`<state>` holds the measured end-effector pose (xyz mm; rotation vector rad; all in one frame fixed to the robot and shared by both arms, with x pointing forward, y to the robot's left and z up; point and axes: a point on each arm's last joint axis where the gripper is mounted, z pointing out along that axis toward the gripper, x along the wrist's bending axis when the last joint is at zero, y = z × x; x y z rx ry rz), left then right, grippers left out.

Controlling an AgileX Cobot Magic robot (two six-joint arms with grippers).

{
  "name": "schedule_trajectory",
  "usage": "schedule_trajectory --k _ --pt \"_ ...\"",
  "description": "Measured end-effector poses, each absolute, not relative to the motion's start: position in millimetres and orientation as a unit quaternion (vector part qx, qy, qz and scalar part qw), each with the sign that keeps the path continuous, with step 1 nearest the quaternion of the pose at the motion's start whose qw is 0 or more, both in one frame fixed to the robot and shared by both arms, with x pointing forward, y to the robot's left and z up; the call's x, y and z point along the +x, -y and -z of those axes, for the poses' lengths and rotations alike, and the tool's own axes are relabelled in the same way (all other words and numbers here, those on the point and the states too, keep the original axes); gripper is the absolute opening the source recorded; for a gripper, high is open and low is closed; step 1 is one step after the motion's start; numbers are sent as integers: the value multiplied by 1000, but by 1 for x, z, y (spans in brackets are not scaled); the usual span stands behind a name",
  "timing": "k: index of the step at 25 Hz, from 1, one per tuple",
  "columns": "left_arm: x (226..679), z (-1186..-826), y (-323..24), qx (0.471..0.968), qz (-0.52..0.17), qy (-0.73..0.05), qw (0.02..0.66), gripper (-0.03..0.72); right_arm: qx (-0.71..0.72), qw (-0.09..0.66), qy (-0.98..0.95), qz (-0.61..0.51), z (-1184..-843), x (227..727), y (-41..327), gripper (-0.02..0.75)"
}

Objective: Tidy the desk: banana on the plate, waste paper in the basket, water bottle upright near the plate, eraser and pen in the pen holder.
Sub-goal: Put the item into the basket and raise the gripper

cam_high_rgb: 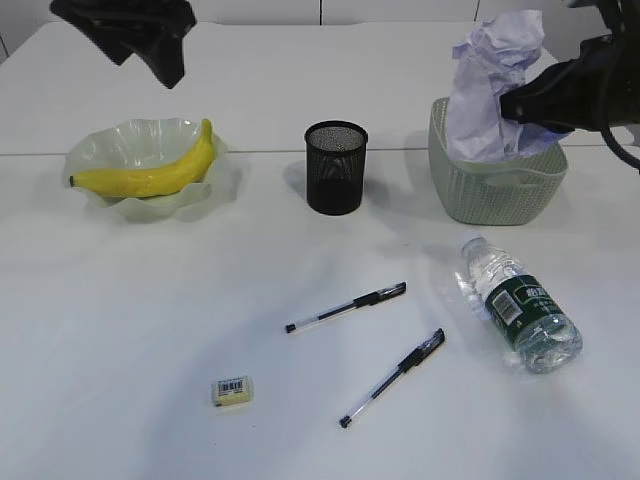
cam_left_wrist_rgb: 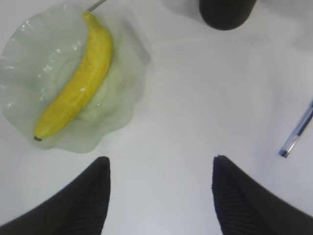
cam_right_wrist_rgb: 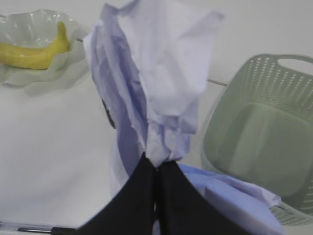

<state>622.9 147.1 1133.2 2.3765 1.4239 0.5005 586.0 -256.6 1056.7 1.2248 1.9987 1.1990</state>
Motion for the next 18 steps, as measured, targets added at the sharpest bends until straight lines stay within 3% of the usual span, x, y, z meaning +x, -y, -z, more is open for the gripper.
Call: schedule_trajectory --k 9,18 --pt "623 -1119 -184 789 -157 -578 136 458 501 300 -696 -417 -1052 597 269 -15" --pt "619 -1103 -202 775 -143 -605 108 455 533 315 -679 -395 -1035 622 276 -15"
